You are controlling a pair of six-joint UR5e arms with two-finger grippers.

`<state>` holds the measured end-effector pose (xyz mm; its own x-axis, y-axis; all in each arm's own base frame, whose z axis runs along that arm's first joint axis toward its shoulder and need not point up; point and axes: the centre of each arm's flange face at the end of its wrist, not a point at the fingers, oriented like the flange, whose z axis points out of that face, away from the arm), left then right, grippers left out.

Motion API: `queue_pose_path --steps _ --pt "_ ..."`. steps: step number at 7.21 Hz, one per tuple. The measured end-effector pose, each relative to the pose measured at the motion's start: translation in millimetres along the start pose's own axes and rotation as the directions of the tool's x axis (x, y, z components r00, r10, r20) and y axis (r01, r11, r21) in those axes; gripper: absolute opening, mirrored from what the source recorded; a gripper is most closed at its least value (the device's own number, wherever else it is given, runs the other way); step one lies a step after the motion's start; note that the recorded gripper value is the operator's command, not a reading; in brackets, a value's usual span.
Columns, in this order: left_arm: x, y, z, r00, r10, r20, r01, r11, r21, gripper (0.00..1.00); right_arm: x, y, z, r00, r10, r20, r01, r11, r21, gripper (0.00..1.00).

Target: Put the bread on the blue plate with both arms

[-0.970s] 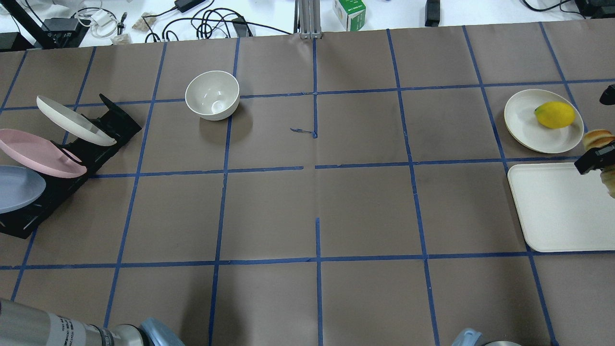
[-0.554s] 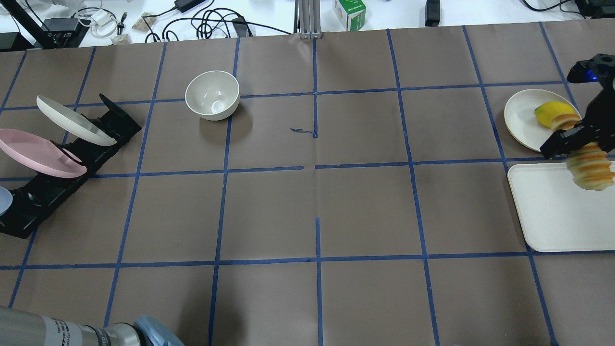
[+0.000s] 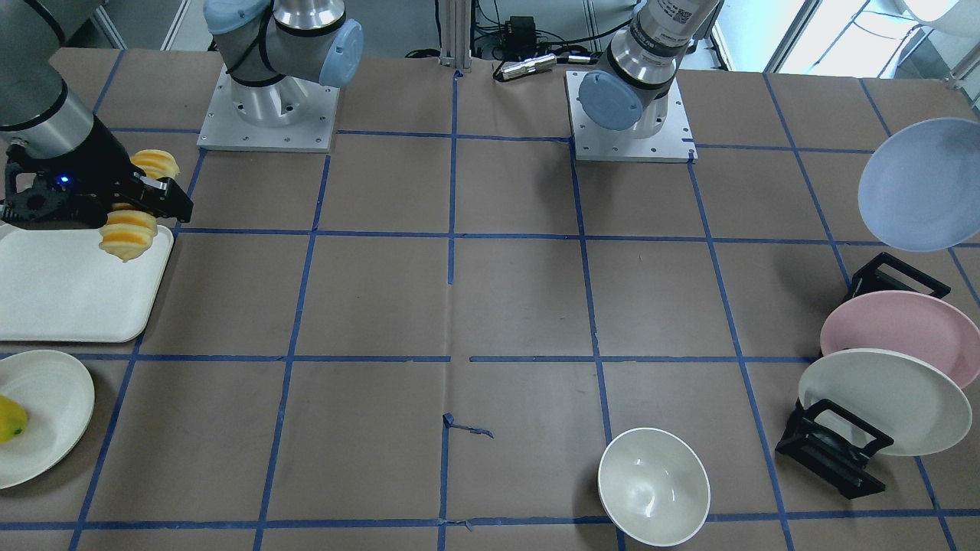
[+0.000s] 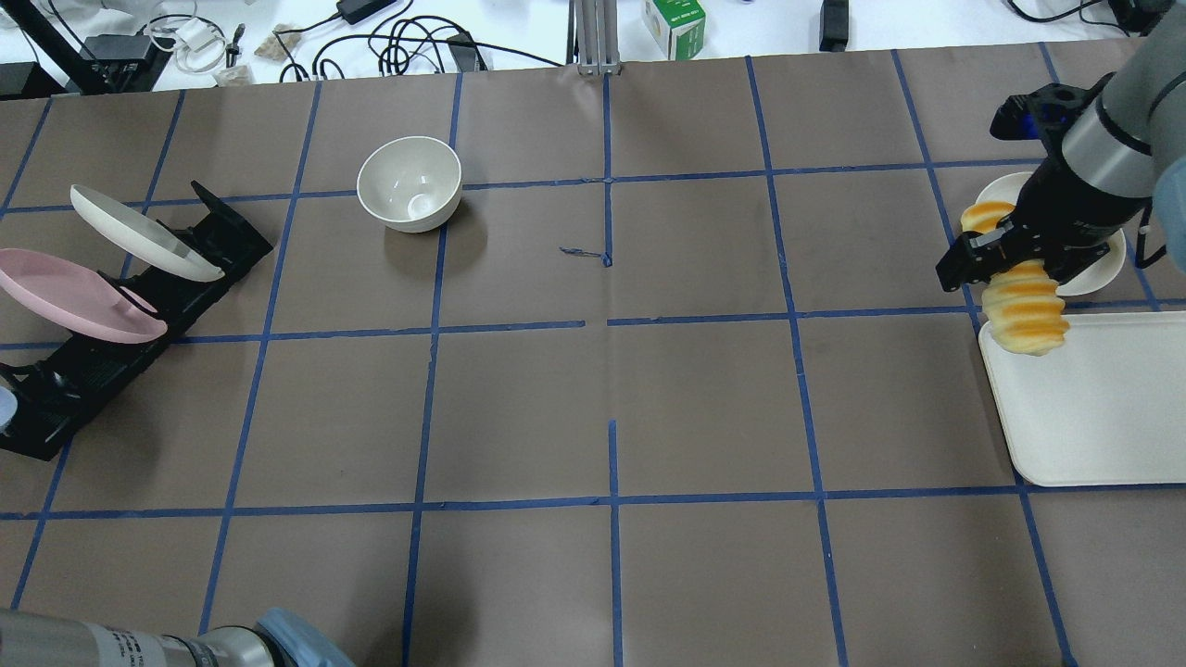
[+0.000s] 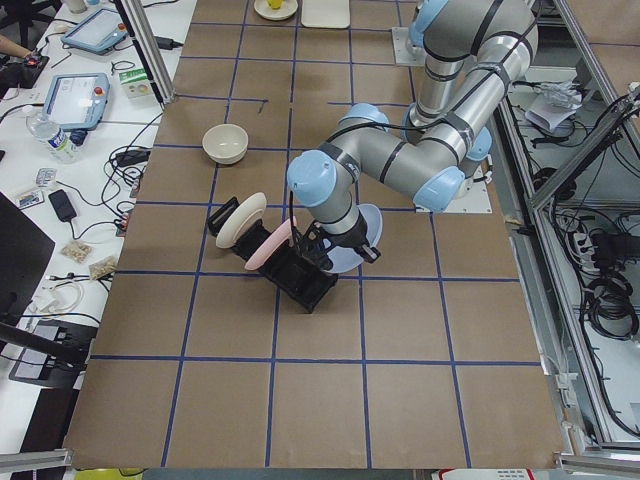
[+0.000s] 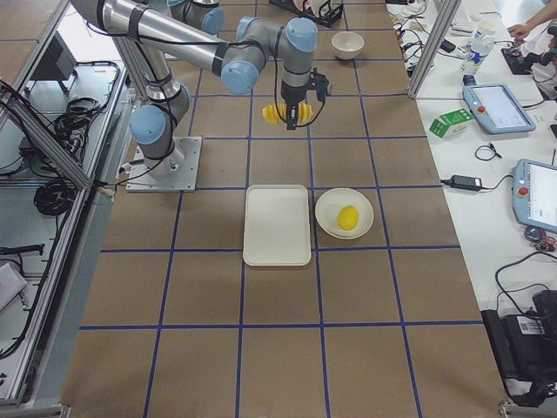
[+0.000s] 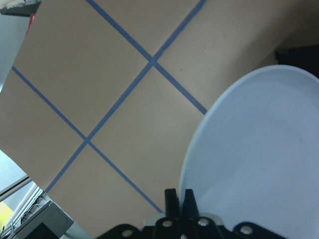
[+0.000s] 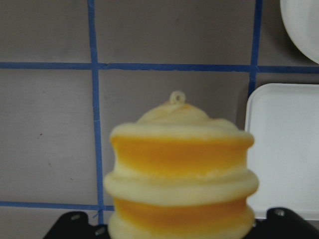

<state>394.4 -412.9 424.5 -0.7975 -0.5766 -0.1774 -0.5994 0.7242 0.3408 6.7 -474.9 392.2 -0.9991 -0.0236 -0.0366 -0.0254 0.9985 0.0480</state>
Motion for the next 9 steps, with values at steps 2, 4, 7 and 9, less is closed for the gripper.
queue_pose_path --steps 2,4,7,9 --pt "70.3 8.7 -1.8 0.985 0.125 -0.114 -0.13 0.991 -0.031 0.0 -36.6 -1.1 -0.9 1.0 0.016 -0.001 -0.016 1.0 0.017 0.0" --pt "160.5 21.1 -9.8 0.939 0.277 -0.204 -0.284 0.959 -0.007 0.0 -58.8 0.2 -2.3 1.0 0.022 -0.007 -0.022 0.999 0.03 0.0" --pt "307.8 69.4 -23.9 0.837 0.497 -0.231 -0.497 0.865 0.062 0.0 -73.5 0.5 -10.8 0.999 0.041 -0.017 -0.041 0.998 0.042 0.0" --pt "383.3 102.4 -14.6 0.785 0.576 -0.227 -0.563 0.817 0.125 0.0 -76.0 1.0 -12.2 0.999 0.041 -0.016 -0.04 0.998 0.041 0.0"
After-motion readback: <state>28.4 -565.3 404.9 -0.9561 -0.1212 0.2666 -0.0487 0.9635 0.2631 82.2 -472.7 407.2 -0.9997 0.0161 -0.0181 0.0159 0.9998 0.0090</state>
